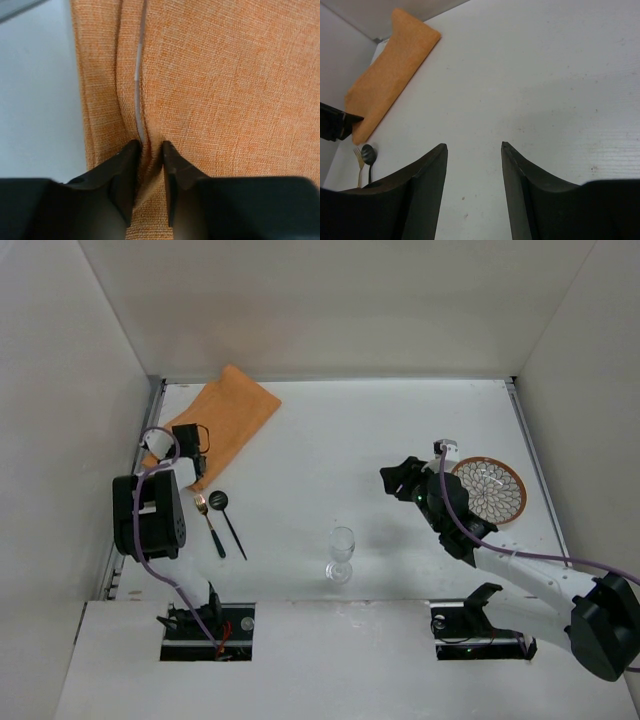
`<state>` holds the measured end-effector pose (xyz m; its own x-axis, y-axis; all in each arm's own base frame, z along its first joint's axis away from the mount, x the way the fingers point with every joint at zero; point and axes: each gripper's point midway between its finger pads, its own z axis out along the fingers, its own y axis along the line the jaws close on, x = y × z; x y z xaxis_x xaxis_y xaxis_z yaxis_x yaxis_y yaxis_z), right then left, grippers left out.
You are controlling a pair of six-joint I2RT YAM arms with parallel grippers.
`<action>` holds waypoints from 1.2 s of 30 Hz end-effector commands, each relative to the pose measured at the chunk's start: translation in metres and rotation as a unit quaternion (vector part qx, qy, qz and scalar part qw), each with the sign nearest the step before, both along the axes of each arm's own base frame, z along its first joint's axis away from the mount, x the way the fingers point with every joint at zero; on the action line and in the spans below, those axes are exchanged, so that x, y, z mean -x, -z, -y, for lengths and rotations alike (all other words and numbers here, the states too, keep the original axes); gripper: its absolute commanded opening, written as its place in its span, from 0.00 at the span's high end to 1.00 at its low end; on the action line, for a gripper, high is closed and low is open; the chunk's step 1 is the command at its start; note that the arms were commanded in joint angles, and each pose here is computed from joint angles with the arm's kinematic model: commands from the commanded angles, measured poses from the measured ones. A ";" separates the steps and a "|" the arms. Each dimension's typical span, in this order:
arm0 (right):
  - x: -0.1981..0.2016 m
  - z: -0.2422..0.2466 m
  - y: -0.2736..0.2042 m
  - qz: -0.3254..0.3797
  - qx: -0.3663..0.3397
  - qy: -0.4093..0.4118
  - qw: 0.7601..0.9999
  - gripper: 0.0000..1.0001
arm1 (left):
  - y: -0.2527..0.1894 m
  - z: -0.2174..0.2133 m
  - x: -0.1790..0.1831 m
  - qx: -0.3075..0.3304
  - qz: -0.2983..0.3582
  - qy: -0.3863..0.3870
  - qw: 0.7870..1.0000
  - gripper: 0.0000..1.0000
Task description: Set the dinner table for one person
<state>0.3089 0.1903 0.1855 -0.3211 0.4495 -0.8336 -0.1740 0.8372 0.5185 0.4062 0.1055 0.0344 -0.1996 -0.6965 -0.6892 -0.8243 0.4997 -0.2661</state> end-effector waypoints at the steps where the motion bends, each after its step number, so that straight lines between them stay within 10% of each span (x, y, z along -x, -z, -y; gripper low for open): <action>1: -0.005 -0.003 -0.021 0.026 -0.019 0.000 0.999 0.47 | -0.014 0.033 -0.038 0.022 0.043 0.045 0.998 0.81; 18: -0.009 0.002 -0.015 0.023 -0.009 0.013 1.000 0.47 | -0.043 0.229 -0.117 0.062 0.102 0.238 0.964 0.89; 29: -0.011 0.014 -0.015 0.026 -0.013 0.030 0.999 0.46 | -0.028 0.349 -0.085 0.105 0.103 0.343 0.928 0.91; 36: -0.014 0.016 -0.011 0.022 -0.011 0.035 0.999 0.44 | -0.033 0.342 -0.061 0.098 0.103 0.353 0.925 0.58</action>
<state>0.3159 0.1799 0.1823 -0.3108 0.4557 -0.8341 -0.1403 0.8460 0.5144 0.4731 -0.2429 0.0444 -0.5494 -0.5378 -0.6394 -0.2524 0.8364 -0.4866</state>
